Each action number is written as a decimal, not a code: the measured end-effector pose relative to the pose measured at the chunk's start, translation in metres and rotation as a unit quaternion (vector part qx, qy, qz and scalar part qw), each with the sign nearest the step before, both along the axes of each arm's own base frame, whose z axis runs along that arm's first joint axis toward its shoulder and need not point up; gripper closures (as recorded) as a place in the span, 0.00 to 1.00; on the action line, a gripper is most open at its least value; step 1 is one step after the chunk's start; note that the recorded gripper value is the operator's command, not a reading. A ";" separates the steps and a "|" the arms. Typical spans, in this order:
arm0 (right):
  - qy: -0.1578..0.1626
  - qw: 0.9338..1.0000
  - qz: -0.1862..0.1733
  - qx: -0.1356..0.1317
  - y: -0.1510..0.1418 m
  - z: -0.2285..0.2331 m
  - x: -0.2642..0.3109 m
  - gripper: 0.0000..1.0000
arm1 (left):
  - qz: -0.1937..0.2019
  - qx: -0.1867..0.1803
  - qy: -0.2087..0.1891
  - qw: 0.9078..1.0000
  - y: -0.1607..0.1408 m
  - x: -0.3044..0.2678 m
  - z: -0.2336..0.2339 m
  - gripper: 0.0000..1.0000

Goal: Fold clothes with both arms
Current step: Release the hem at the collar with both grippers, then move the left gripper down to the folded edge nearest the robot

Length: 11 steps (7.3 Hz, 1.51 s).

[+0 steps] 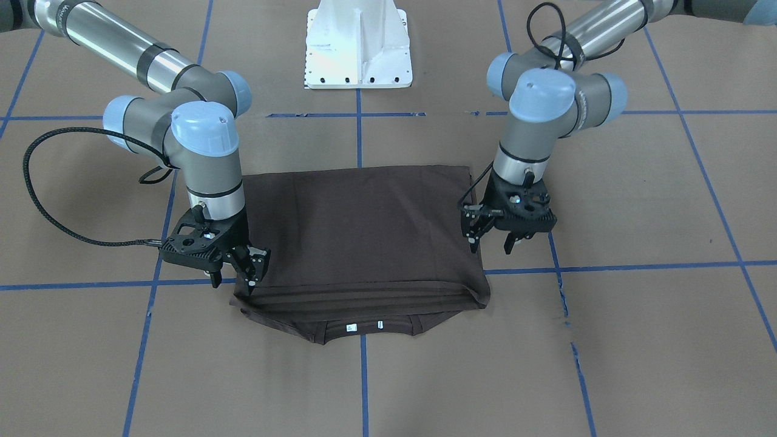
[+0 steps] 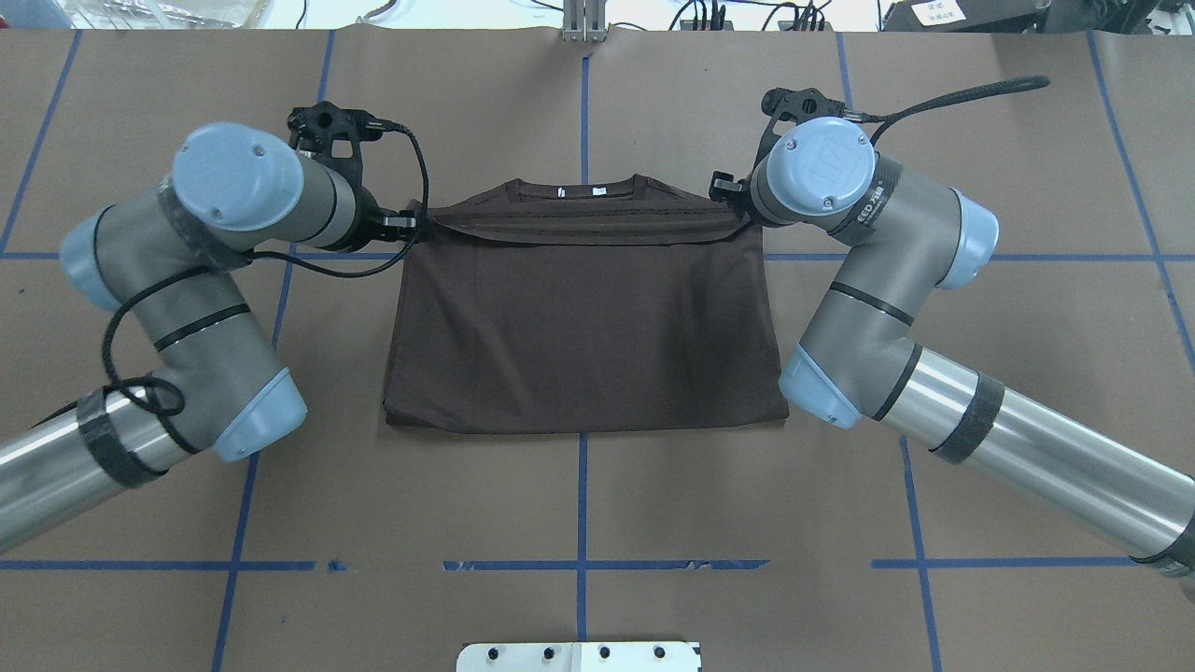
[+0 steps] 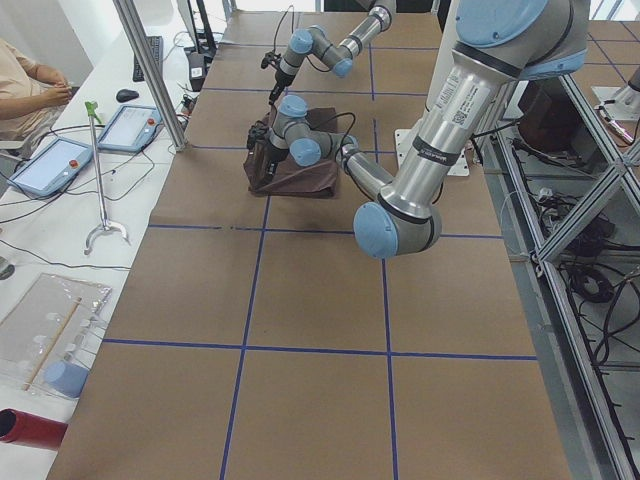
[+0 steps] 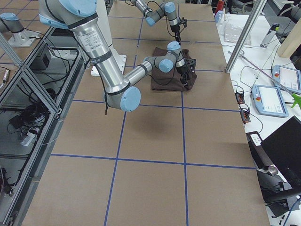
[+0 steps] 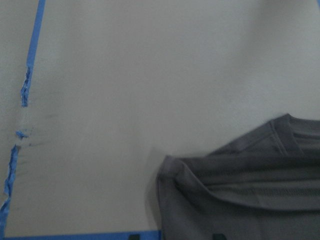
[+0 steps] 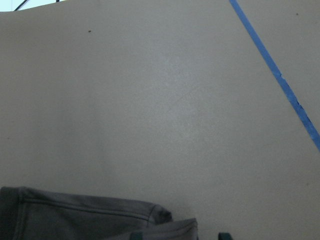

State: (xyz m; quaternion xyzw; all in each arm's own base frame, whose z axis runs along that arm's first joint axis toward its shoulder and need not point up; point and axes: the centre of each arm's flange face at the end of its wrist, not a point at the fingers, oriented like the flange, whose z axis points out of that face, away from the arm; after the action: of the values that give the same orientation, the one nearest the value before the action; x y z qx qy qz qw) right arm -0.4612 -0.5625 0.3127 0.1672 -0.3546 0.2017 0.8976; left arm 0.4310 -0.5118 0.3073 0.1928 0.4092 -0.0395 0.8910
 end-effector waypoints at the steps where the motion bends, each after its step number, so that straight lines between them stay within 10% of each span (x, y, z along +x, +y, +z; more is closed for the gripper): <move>1: -0.005 1.000 -0.008 0.003 0.002 -0.004 0.005 0.00 | 0.018 0.001 0.005 1.000 0.035 -0.006 0.009 0.00; 2: -0.007 1.000 -0.011 0.004 0.003 -0.005 0.007 0.00 | 0.036 -0.005 0.008 0.999 0.073 -0.010 0.021 0.01; 4: -0.008 1.000 -0.011 0.005 0.004 -0.004 0.009 0.00 | 0.040 -0.050 0.027 0.998 0.139 0.009 0.034 0.59; 10: -0.009 1.000 -0.010 0.008 0.006 -0.006 0.012 0.00 | 0.008 -0.109 0.063 0.992 0.171 0.048 0.044 0.62; 11: -0.008 1.000 -0.011 0.007 0.006 -0.004 0.012 0.00 | 0.007 -0.109 0.066 0.992 0.168 0.054 0.042 0.78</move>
State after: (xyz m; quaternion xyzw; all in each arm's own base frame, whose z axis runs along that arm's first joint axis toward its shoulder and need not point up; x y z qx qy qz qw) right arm -0.4493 -0.5561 0.3087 0.1679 -0.3648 0.1909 0.8957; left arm 0.4853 -0.3436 0.3494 0.0882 0.4613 -0.0903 0.8782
